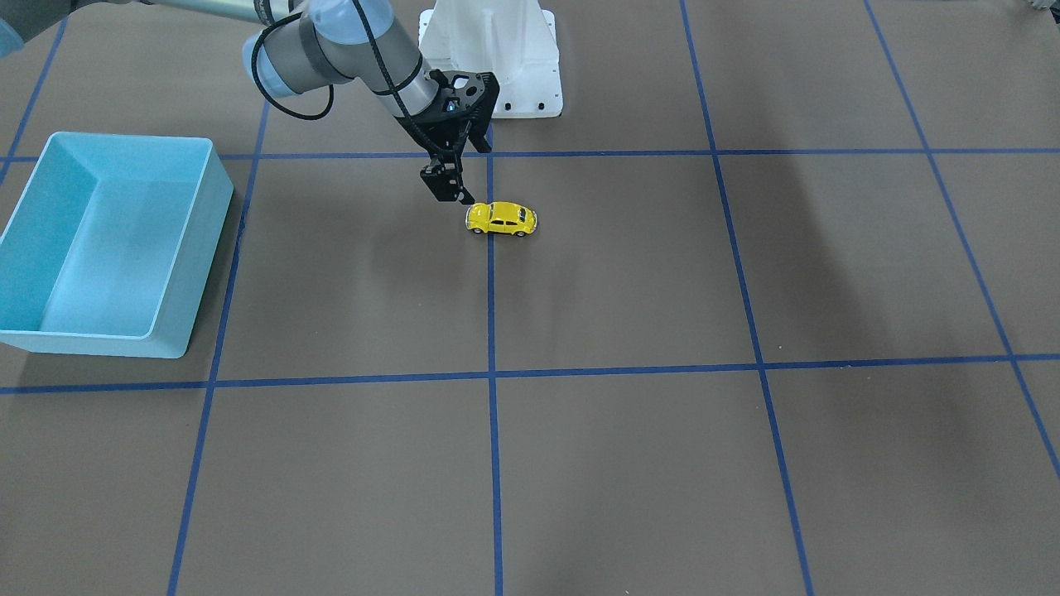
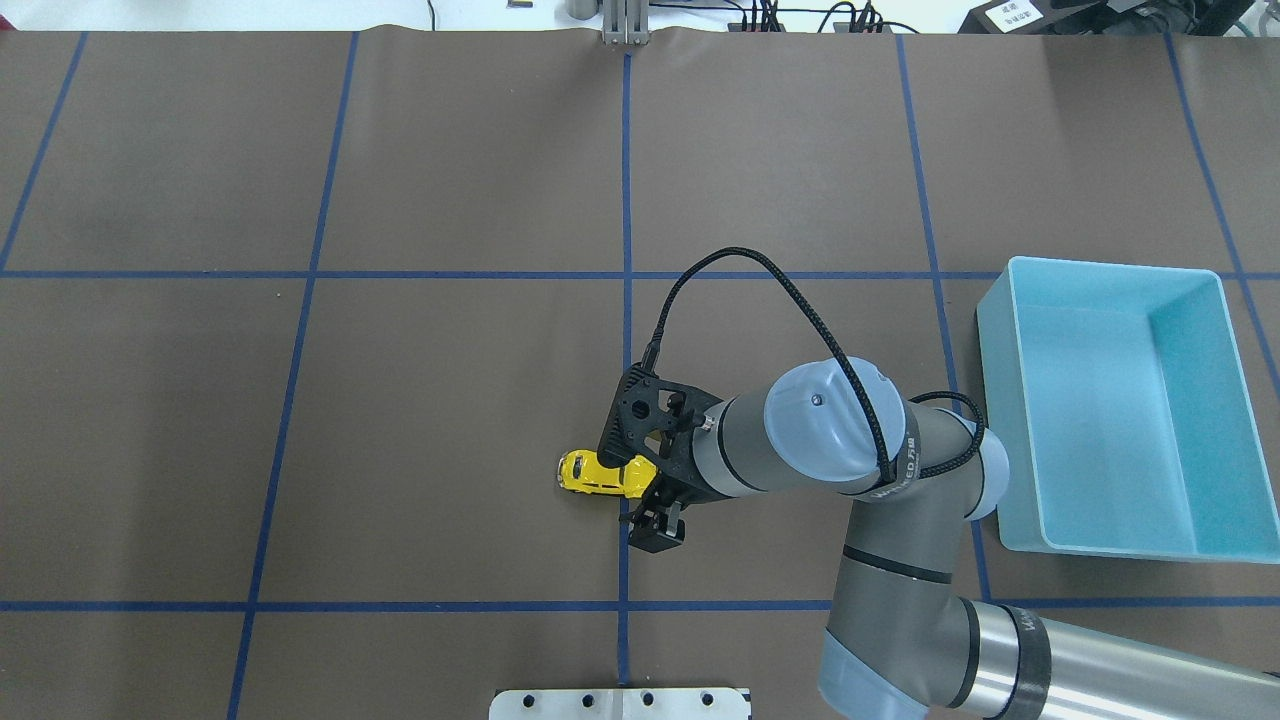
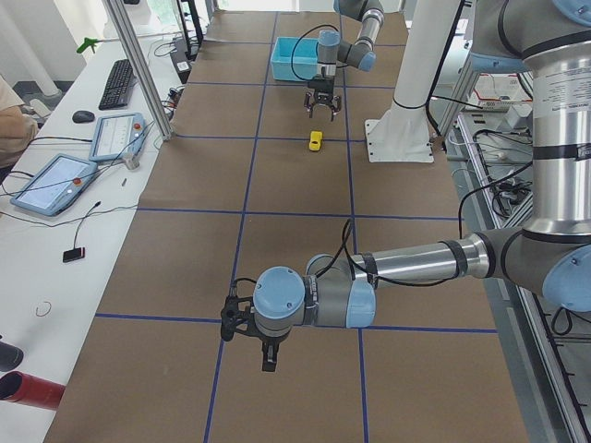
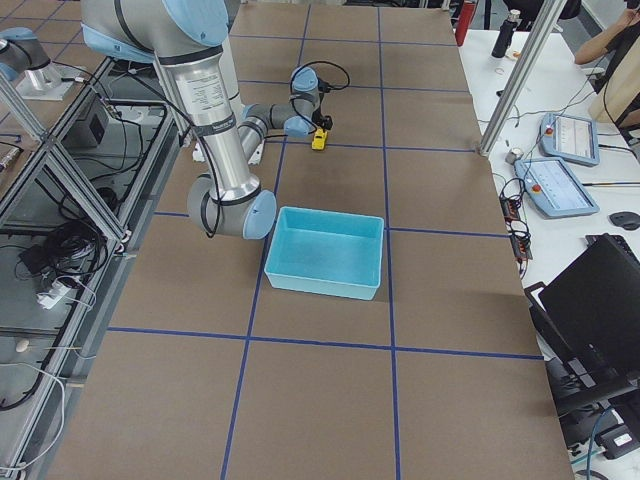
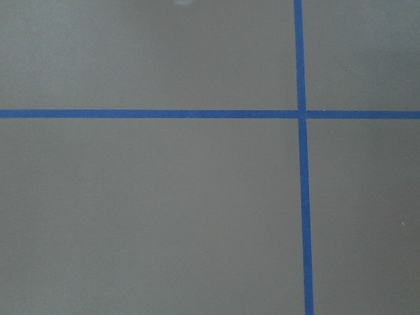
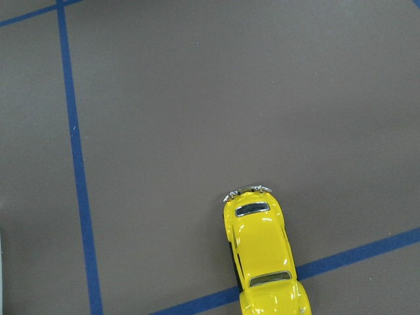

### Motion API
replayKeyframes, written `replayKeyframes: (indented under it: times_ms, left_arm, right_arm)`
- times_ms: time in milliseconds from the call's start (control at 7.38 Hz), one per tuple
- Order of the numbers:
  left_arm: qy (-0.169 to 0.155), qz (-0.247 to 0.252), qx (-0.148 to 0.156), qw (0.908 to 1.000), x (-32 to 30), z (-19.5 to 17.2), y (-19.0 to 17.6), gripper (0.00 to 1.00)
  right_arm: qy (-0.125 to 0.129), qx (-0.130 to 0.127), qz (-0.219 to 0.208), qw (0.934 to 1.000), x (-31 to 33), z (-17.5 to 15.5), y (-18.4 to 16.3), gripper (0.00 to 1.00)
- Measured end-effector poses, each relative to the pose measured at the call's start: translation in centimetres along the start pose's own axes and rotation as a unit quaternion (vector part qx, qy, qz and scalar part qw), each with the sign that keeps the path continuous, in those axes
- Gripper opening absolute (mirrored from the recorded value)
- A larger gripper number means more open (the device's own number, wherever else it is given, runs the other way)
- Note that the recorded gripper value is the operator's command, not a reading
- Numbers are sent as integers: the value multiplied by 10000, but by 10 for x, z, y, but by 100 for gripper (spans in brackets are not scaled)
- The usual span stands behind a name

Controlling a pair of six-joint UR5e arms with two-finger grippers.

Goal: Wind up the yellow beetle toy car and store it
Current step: 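Lower the right gripper and close it on the yellow car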

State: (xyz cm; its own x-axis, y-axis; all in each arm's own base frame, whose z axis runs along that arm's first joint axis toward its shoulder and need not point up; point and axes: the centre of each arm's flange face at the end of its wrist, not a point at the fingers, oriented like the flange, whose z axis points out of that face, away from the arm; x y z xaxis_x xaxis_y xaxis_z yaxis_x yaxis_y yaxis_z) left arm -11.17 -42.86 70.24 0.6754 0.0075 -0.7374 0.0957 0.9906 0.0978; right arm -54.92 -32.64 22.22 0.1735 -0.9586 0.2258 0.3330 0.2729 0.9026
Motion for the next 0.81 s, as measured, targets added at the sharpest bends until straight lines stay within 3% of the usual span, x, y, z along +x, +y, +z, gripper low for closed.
replayKeyframes:
  times_ms: [271, 814]
  left_arm:
    - [-1, 3, 5, 10000, 0, 0, -1, 100]
    - [4, 0, 7, 10000, 1, -1, -1, 100]
  right_arm:
    - [191, -58, -251, 9995, 17, 25, -14, 99]
    - [222, -89, -296, 9993, 21, 58, -30, 99]
